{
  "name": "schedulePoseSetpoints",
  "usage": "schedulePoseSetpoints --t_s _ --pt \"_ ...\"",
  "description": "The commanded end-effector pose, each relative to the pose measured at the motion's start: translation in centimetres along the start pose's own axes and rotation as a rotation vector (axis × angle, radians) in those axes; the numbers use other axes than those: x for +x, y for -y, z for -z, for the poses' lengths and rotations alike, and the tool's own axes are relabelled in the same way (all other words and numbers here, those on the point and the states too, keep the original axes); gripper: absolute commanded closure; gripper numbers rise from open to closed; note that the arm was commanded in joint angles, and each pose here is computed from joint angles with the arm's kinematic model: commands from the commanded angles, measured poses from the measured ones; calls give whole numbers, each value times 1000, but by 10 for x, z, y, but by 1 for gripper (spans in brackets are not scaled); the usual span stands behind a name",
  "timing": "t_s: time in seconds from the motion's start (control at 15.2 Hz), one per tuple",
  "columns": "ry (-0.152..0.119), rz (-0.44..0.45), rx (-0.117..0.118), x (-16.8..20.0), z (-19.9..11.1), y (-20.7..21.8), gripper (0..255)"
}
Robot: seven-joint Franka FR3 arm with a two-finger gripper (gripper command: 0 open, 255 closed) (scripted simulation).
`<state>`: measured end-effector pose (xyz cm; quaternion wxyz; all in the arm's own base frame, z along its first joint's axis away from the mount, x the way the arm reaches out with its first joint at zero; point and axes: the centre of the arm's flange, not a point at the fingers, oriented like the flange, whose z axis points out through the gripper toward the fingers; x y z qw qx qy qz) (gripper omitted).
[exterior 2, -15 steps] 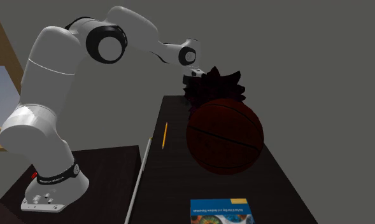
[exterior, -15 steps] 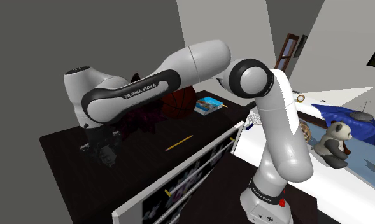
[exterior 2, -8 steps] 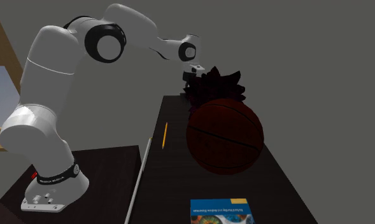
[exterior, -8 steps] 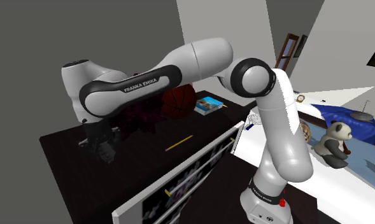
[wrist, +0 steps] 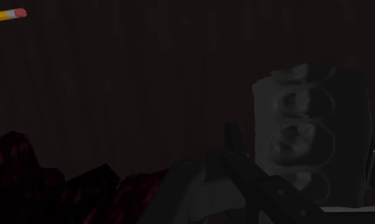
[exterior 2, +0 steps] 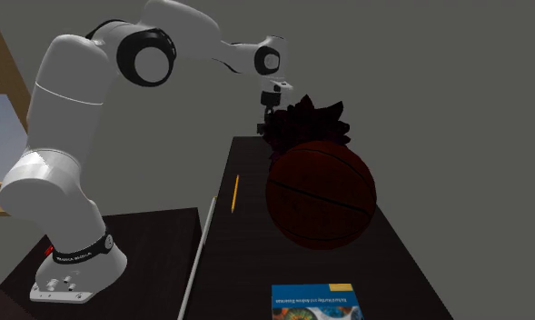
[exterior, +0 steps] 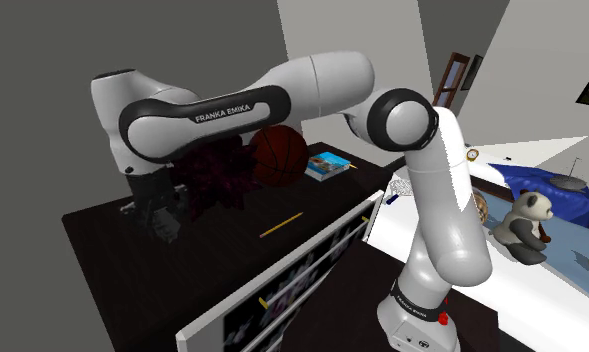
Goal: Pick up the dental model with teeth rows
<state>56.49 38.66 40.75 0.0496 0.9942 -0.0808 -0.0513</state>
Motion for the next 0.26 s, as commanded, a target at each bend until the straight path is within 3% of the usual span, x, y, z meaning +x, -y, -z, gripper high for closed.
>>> schedulePoseSetpoints --t_s 0.0,0.2 --pt "0 0 0 -2 11 -1 255" --pt "0 0 0 -3 17 -2 255"
